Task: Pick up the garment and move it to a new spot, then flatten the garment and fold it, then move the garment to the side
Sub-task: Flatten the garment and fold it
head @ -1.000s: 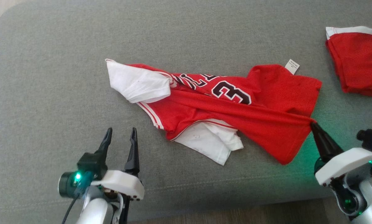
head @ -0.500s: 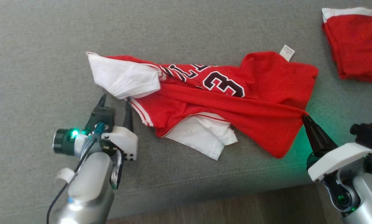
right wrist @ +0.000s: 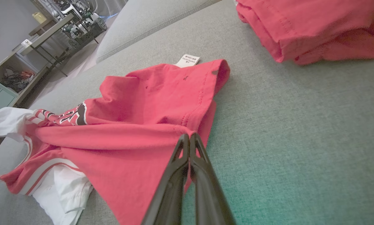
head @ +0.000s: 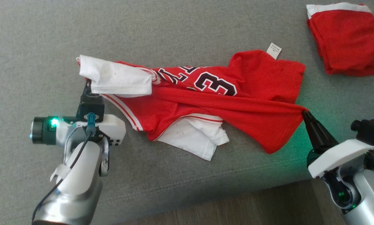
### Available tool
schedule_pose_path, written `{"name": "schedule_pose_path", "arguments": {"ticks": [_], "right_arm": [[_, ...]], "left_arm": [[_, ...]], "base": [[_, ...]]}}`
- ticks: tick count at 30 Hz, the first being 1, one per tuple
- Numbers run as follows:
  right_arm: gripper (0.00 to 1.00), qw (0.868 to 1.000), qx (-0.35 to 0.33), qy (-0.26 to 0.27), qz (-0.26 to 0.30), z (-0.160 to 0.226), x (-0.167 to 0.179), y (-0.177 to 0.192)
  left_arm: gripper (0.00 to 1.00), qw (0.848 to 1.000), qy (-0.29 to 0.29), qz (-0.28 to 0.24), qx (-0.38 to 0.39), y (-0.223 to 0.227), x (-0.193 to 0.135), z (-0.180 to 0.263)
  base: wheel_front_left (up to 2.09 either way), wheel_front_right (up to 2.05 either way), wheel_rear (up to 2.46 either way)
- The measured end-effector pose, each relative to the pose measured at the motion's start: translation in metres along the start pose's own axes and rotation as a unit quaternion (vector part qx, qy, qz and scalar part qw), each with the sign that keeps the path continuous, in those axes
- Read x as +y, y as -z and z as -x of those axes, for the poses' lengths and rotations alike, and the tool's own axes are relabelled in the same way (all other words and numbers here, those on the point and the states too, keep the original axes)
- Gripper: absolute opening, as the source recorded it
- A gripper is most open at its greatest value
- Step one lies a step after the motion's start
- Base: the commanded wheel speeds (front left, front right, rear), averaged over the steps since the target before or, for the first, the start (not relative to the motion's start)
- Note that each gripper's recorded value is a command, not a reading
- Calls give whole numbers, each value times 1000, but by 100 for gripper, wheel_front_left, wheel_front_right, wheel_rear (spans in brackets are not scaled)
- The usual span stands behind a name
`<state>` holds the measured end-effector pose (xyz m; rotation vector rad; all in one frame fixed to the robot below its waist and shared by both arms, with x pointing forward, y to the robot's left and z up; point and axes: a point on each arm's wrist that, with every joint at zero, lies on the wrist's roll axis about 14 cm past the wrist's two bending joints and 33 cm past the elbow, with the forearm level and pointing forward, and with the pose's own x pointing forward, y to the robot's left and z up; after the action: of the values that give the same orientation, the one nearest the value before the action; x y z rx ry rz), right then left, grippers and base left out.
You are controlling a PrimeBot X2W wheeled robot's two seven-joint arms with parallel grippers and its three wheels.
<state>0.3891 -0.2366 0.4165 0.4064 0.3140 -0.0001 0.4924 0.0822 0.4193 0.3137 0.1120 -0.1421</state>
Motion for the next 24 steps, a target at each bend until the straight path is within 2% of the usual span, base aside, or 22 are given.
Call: {"name": "schedule_pose_path", "arguments": {"ticks": [6, 9, 14, 19, 24], "right_arm": [[0, 1000, -17, -5, 6, 5, 3, -10], [0, 999, -30, -13, 14, 6, 7, -20], [0, 993, -86, -43, 74, -3, 18, -76], [0, 972, -146, -85, 160, -27, 48, -158], [0, 941, -203, -107, 250, -65, 87, -242]], "left_arm": [[0, 999, -4, -11, -43, -24, 9, 7], [0, 997, 13, -10, -72, -42, 8, 11], [0, 995, 29, -34, -93, -64, 28, 7], [0, 988, 30, -32, -148, -138, 62, -29], [0, 980, 44, -40, -190, -219, 83, -77]], "base": [[0, 0, 0], [0, 0, 0], [0, 0, 0], [0, 0, 0], [0, 0, 0]]}}
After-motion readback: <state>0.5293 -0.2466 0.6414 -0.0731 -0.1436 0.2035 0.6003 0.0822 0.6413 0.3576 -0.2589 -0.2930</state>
